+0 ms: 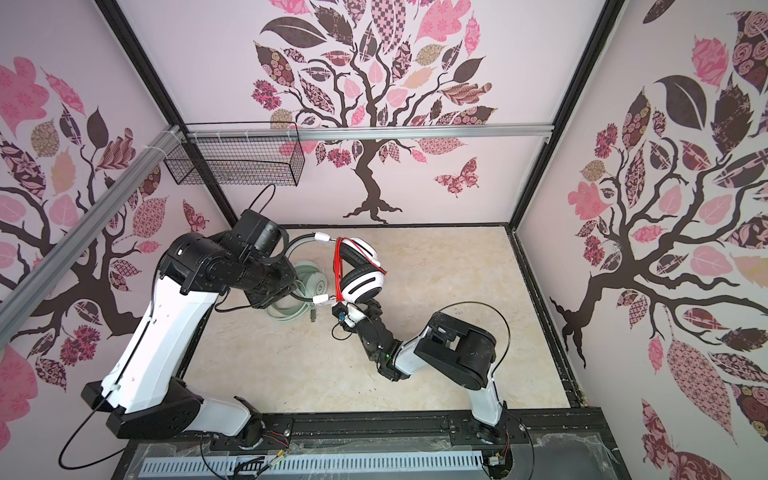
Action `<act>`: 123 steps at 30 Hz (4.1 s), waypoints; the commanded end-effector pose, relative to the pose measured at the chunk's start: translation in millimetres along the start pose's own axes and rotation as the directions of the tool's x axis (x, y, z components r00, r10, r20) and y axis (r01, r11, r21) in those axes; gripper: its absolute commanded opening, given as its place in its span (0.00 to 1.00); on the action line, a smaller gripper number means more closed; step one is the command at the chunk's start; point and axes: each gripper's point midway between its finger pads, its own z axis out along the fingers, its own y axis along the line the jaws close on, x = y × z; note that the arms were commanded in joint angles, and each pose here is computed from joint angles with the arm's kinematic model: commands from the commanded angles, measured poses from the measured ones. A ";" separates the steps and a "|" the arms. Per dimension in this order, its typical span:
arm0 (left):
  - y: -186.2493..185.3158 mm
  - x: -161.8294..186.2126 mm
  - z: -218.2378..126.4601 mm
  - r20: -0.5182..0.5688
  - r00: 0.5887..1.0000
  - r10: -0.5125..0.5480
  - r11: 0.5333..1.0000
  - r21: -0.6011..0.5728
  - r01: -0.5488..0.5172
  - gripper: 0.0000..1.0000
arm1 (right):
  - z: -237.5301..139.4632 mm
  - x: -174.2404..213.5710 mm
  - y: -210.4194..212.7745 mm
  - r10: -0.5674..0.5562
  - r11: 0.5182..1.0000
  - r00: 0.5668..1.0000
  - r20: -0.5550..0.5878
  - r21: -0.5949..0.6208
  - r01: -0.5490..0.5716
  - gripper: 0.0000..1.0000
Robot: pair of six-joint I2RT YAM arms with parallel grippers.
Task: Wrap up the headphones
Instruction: 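Draw the right gripper back toward the robot while the left gripper raises the headset, then close the right gripper on the pink and green plugs, then pull the plugs toward the robot with the right gripper while the left lowers the headset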
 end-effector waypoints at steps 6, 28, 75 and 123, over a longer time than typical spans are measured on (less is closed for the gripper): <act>-12.7 -1.3 -6.9 0.012 1.000 -0.010 0.995 0.096 0.009 0.00 | 23.7 -11.8 -9.1 0.054 0.997 0.998 0.020 -0.052 -0.053 0.66; -12.4 -7.0 -5.2 0.033 0.999 0.000 0.996 0.089 -0.002 0.00 | -28.7 1.2 -12.3 0.103 0.983 0.995 -0.006 -0.149 -0.103 0.00; 60.3 -29.0 105.2 0.104 0.993 0.047 0.957 -0.289 -0.015 0.00 | -152.3 -102.1 61.4 -0.305 0.850 0.950 -0.069 -0.469 0.239 0.00; 81.2 94.2 164.0 -0.211 0.676 0.706 0.625 -0.264 -0.735 0.00 | -248.3 -85.3 39.7 -0.452 0.476 0.882 -0.132 -0.872 0.114 0.03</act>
